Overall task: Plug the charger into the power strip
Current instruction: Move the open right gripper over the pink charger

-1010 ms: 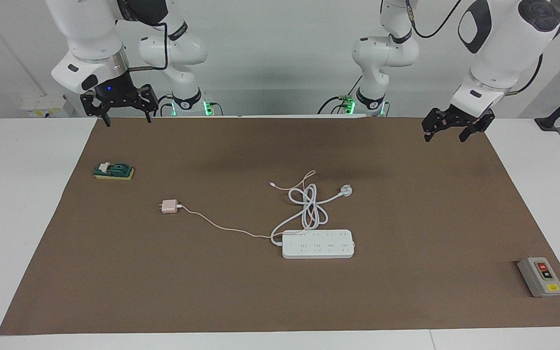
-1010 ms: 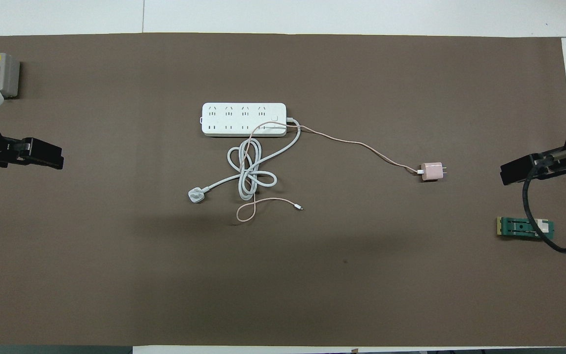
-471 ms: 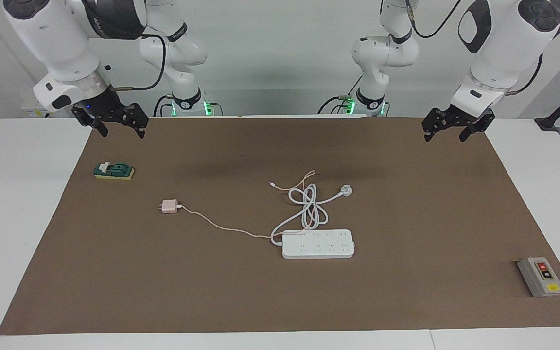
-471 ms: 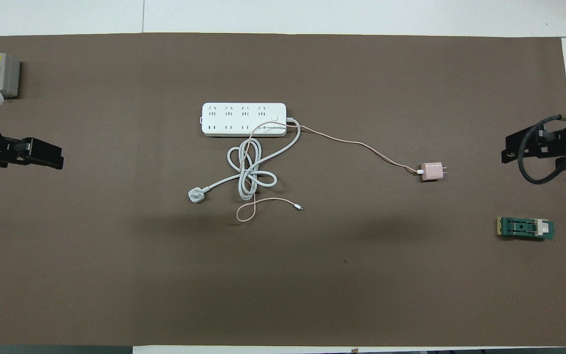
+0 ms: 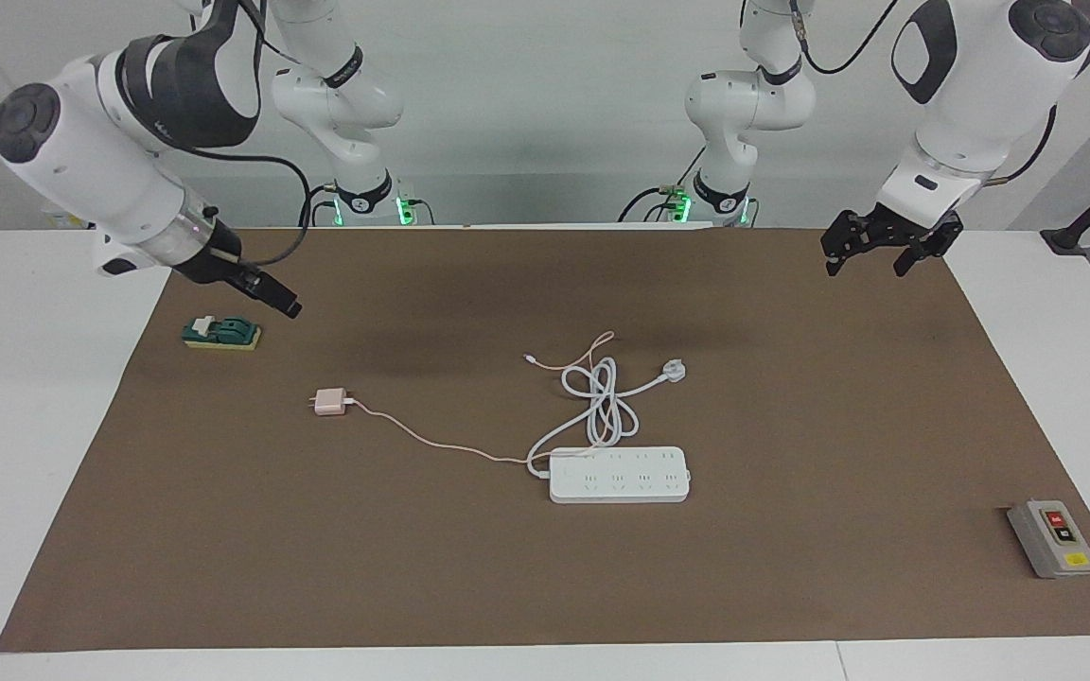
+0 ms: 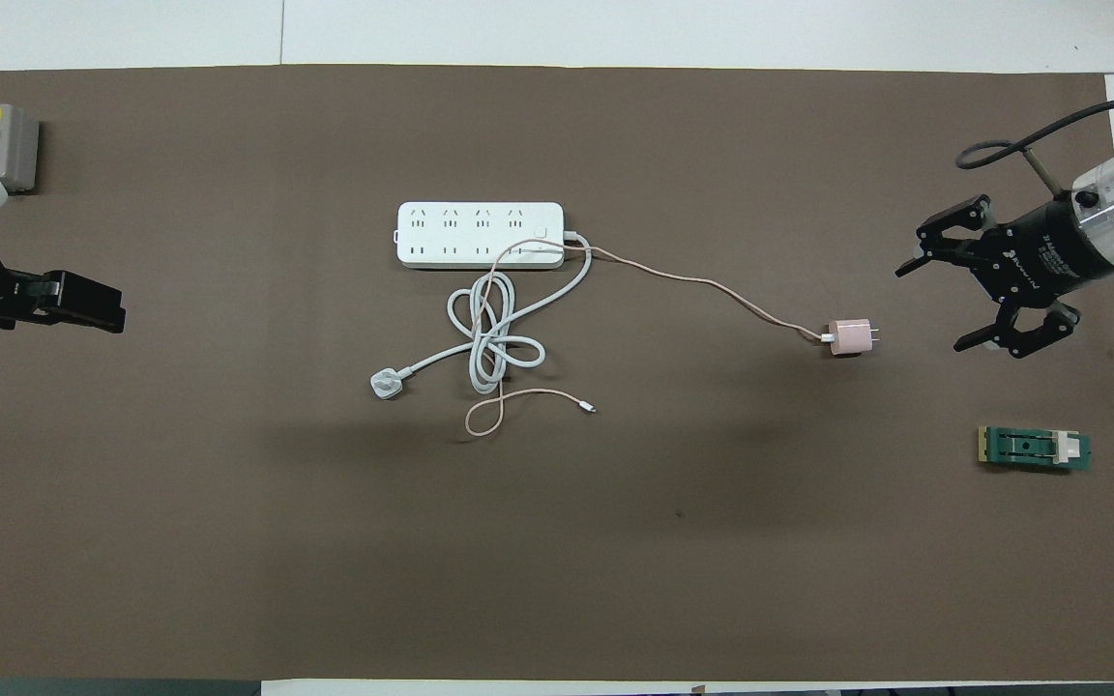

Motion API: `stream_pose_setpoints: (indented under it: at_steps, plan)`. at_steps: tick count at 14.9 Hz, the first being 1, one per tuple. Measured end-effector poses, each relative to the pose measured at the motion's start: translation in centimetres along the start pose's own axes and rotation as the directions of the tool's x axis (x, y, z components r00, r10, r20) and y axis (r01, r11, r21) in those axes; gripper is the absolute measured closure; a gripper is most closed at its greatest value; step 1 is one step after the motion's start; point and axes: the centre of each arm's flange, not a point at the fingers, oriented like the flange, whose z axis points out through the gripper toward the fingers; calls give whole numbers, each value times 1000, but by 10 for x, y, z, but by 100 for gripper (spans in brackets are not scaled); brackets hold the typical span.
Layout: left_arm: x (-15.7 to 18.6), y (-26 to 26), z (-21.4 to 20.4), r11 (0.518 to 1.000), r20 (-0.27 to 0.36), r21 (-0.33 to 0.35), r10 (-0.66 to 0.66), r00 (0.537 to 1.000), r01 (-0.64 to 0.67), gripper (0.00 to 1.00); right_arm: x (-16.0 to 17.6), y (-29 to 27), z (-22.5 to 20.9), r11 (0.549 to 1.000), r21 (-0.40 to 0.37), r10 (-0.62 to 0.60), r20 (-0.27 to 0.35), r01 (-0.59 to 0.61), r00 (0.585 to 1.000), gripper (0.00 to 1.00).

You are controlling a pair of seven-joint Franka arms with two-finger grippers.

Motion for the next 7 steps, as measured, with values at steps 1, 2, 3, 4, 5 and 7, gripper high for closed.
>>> stream_pose_setpoints:
  at_steps: [1, 2, 3, 4, 5, 7]
  plan:
    - [0, 0, 0, 1000, 0, 0, 0, 1000, 0, 0, 12, 3, 13, 997, 19, 72, 36, -73, 997, 0]
    - [0, 0, 0, 1000, 0, 0, 0, 1000, 0, 0, 22, 6, 23, 992, 25, 121, 61, -123, 991, 0]
    - [0, 0, 0, 1000, 0, 0, 0, 1000, 0, 0, 32, 8, 32, 987, 28, 154, 80, -157, 985, 0]
    - [0, 0, 0, 1000, 0, 0, 0, 1000, 0, 0, 41, 10, 41, 983, 30, 178, 90, -181, 980, 0]
    - [0, 0, 0, 1000, 0, 0, 0, 1000, 0, 0, 50, 10, 51, 978, 36, 202, 103, -206, 974, 0]
    - [0, 0, 0, 1000, 0, 0, 0, 1000, 0, 0, 68, 8, 68, 963, 73, 248, 155, -261, 956, 0]
